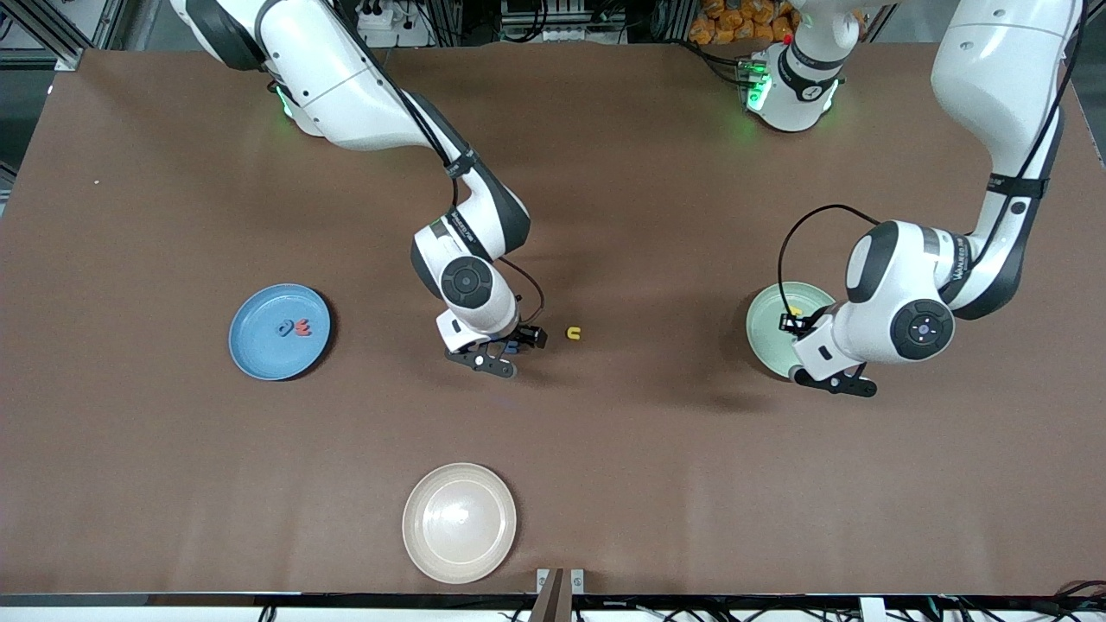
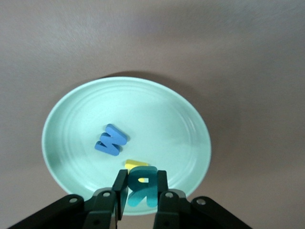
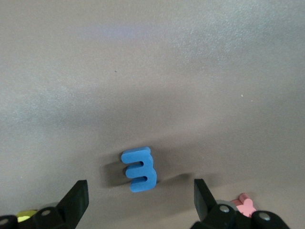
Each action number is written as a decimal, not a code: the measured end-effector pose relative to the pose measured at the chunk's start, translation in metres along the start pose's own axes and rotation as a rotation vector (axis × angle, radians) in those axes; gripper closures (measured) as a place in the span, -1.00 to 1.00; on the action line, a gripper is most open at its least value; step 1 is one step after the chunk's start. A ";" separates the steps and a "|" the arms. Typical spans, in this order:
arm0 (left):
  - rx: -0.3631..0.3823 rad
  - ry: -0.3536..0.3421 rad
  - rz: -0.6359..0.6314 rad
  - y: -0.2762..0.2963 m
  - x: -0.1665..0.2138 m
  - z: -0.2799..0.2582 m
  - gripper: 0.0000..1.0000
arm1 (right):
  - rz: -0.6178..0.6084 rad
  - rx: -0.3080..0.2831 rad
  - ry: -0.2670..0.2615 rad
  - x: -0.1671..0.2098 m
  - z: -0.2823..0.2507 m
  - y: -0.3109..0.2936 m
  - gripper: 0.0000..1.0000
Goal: Sort upper and lower case letters into plates
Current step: 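Carry the teal R toward the green plate while the right gripper reaches, then release the R into the green plate while the right gripper grasps blue m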
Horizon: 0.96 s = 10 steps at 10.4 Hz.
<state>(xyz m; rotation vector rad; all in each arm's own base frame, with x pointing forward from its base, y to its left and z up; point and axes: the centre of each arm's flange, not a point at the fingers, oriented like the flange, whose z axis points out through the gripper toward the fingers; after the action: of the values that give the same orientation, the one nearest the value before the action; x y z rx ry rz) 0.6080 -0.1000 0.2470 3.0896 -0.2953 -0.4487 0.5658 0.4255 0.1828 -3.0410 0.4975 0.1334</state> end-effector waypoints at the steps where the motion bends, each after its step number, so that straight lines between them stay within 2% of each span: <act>1: 0.008 -0.004 0.009 -0.001 0.000 0.010 0.44 | -0.011 -0.009 0.008 0.000 0.002 0.000 -0.93; 3: 0.041 -0.002 0.032 -0.001 0.001 0.015 0.42 | -0.027 -0.007 0.030 0.000 0.005 -0.001 -0.93; 4: 0.046 0.001 0.037 0.001 0.002 0.015 0.22 | -0.029 -0.002 0.036 0.001 0.006 -0.002 -0.91; 6: 0.049 0.011 0.045 0.006 0.003 0.011 -0.28 | -0.033 -0.002 0.039 0.000 0.007 -0.002 -0.70; 7: 0.050 0.020 0.050 0.009 0.005 0.007 -0.60 | -0.035 -0.003 0.040 0.000 0.008 -0.003 -0.46; 8: 0.051 0.036 0.058 0.015 0.007 -0.001 -0.87 | -0.037 -0.003 0.042 0.000 0.007 -0.003 -0.37; 9: 0.054 0.056 0.070 0.024 0.009 -0.013 -1.00 | -0.038 -0.004 0.043 0.000 0.006 -0.004 -0.30; 10: 0.061 0.069 0.079 0.037 0.010 -0.027 -1.00 | -0.039 -0.003 0.045 0.001 0.005 -0.004 -0.01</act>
<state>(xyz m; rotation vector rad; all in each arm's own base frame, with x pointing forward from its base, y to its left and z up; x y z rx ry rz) 0.6179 -0.1385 0.2714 3.1305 -0.4356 -0.3359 0.5673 0.4296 0.1781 -3.0603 0.4411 0.0636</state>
